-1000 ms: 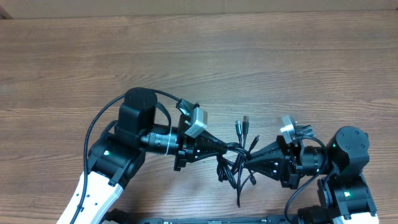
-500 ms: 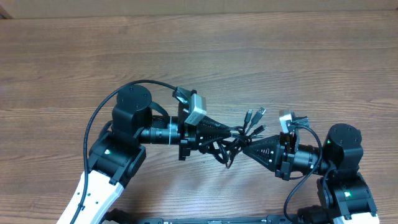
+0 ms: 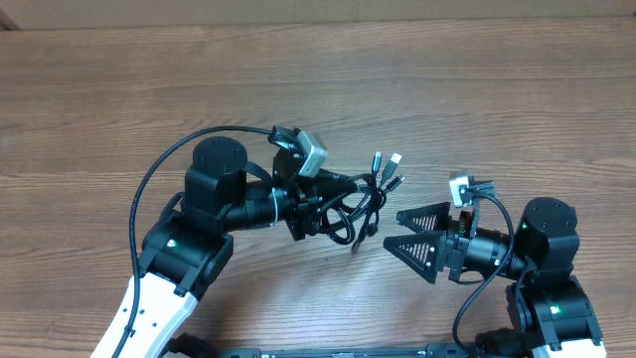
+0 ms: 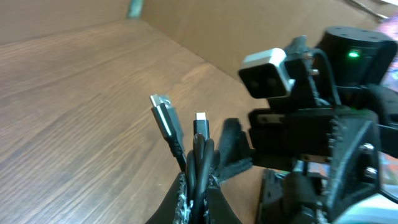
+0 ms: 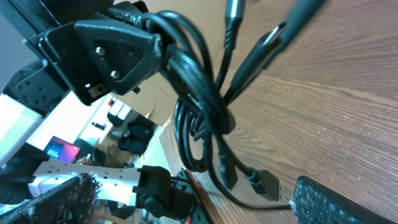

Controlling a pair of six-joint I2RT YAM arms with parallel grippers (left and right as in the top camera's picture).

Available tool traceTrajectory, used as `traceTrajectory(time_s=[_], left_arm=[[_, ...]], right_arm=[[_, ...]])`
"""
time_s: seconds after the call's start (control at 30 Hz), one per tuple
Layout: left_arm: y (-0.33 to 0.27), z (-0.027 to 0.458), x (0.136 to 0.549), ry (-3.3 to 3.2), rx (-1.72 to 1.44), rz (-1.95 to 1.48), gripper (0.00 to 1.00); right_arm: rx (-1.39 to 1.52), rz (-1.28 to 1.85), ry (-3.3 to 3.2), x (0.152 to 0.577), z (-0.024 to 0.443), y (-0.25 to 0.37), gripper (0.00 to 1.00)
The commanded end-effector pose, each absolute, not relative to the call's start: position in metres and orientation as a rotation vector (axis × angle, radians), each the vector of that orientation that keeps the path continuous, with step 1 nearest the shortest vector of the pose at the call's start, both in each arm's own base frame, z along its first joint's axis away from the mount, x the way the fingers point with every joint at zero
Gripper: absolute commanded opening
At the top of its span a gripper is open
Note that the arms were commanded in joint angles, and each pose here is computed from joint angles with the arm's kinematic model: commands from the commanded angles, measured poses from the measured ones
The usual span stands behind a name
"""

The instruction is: Untangle cables

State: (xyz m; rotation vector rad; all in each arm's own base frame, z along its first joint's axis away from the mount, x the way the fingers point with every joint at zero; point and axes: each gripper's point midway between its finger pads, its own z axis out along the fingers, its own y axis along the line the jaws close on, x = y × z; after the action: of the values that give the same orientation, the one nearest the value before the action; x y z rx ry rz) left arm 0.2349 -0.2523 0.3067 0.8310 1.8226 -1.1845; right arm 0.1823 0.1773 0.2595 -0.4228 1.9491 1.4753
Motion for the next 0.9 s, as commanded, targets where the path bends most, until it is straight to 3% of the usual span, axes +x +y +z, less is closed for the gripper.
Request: traceTrajectory(time_s=[0.0, 0.07, 0.23, 0.87], left_arm=[[-0.249, 0.311, 0.244, 1.828, 0.777, -1.12, 0.04], [-0.256, 0.31, 0.237, 1.809, 0.829, -1.119, 0.04], [-0.282, 0.306, 0.221, 1.803, 0.871, -1.059, 0.04], [-0.311, 0.339, 0.167, 1.538, 1.117, -1.235, 0.04]], right_arm=[[-0.299, 1.489, 1.982, 0.19, 0.265, 0.175, 1.0], [-0.077, 1.509, 2.044, 0.202, 0.261, 0.169, 1.0], [0.161, 1.649, 2.039, 0.21, 0.276, 0.168, 1.0], [0.442, 1.495, 2.145, 0.224, 0.238, 0.15, 1.0]])
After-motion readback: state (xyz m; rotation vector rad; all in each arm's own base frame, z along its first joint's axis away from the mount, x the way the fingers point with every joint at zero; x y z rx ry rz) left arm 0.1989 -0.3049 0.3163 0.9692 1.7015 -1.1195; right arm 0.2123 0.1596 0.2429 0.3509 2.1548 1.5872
